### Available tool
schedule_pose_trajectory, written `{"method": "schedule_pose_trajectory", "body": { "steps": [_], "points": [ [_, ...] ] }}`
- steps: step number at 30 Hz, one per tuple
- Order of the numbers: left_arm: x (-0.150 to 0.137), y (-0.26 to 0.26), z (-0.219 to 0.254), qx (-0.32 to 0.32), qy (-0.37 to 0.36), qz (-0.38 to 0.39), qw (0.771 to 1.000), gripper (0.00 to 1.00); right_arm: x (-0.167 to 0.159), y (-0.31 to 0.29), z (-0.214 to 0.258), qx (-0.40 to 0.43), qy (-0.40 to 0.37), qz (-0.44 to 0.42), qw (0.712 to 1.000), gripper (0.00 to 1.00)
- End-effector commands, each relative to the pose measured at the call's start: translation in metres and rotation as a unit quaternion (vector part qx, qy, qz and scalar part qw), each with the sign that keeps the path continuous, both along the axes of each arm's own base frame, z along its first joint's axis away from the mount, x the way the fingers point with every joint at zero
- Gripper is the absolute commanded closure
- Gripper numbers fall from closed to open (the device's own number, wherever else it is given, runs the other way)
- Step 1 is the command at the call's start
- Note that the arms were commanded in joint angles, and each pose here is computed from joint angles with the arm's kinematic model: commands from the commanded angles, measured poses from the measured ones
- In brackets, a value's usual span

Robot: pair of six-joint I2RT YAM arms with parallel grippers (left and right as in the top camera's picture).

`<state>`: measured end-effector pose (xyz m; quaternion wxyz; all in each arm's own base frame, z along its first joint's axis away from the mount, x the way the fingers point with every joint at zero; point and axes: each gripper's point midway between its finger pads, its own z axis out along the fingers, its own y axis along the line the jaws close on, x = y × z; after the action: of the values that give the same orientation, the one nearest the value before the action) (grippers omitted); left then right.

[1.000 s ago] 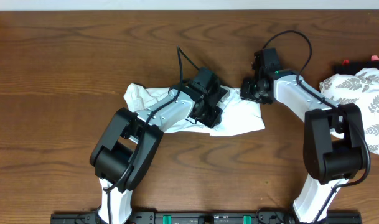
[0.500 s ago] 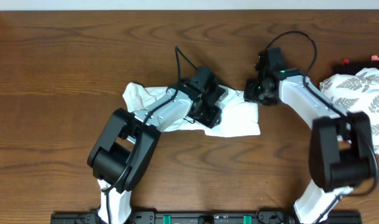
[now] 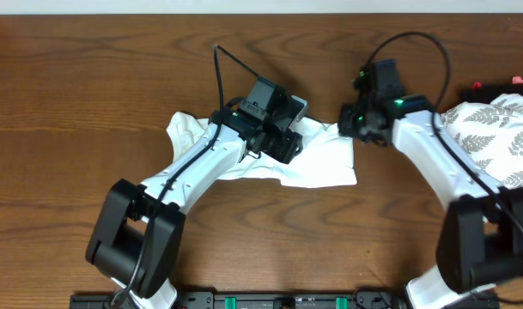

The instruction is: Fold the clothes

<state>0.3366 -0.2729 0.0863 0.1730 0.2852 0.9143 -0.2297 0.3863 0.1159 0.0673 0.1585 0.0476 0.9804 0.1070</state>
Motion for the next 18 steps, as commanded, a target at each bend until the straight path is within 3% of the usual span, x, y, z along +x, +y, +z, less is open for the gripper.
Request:
{"method": "schedule_pose_trajectory", "body": {
  "steps": [1,10,18],
  "points": [
    [0.004,0.016,-0.004,0.016,0.005,0.016,1.0,0.48,-0.009,0.01,-0.029,-0.017,0.035,0.021,0.999,0.64],
    [0.031,0.083,-0.009,0.027,0.034,0.103,0.994,0.47,-0.033,0.009,-0.099,-0.051,0.128,0.031,0.99,0.65],
    [0.063,0.176,-0.011,0.026,0.042,0.219,0.974,0.35,-0.037,0.005,-0.108,-0.063,0.141,0.029,0.988,0.66]
  ]
}}
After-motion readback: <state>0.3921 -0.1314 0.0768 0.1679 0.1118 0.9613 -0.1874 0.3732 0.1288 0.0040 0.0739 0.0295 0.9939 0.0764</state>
